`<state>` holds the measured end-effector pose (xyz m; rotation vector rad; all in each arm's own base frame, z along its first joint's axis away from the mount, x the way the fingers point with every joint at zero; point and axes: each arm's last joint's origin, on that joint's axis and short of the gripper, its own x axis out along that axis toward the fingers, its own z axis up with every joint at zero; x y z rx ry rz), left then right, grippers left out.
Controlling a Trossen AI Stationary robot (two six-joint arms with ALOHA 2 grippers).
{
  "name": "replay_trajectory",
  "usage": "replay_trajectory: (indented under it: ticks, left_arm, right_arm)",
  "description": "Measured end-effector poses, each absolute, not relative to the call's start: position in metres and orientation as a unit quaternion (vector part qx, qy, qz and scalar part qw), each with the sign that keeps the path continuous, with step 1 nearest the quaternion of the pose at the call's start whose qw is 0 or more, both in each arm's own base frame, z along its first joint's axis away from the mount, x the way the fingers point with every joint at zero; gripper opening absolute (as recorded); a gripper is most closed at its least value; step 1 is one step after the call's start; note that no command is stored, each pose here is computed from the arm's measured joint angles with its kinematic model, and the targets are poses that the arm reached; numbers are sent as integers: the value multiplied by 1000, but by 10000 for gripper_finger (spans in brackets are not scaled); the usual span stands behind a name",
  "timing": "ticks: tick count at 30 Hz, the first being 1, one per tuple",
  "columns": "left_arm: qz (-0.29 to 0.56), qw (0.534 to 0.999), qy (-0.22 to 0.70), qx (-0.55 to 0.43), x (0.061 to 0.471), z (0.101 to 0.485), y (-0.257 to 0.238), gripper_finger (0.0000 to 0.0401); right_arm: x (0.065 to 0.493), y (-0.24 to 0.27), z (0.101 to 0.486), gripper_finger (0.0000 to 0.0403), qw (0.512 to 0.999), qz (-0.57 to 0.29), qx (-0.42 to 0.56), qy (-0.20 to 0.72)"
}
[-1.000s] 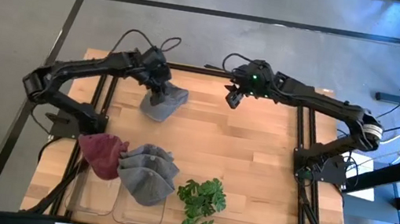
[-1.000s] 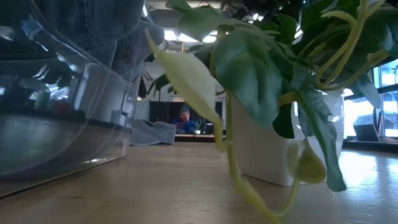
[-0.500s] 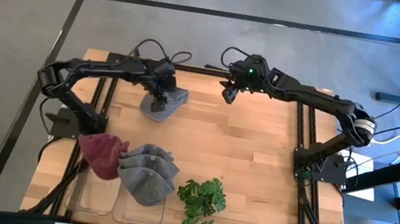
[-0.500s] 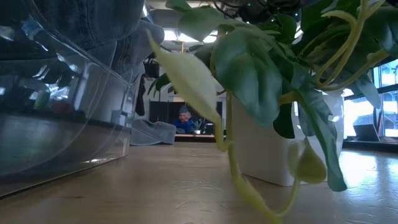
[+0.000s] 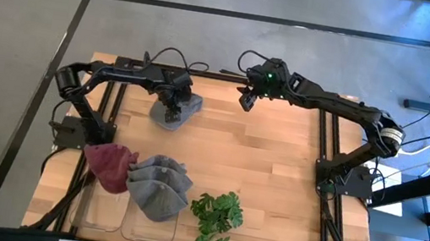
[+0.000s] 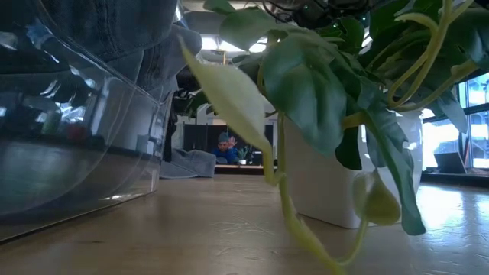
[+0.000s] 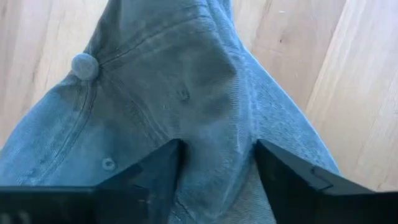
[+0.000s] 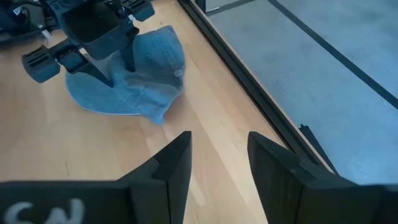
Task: Pick & Place hat
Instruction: Put the gray cap into the right transparent bin
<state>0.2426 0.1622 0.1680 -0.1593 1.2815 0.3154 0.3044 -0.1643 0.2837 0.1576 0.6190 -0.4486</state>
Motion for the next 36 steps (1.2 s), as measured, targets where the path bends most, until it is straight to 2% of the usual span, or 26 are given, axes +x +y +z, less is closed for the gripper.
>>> replay_trajectory:
  ticks: [3,11,17,23,29,36]
  left_arm:
    - [144,788,594,-74,243,168,162,163]
    - [147,790,591,-72,245,171,163,16]
    - [177,803,569,-19,262,204,163,9]
    - [242,826,503,76,285,256,149,8]
    - [346,844,386,136,303,303,133,8]
    - [364,892,244,114,301,351,119,8]
  right_arm:
    - [304,-164,284,157,925,-218,75,302]
    - [305,-163,284,157,928,-204,84,300]
    - [307,-159,285,157,944,-122,107,287]
    - [308,-159,286,157,948,-113,107,277]
    - [311,-159,291,157,957,-99,101,253]
    - [316,-161,301,157,973,-84,82,197]
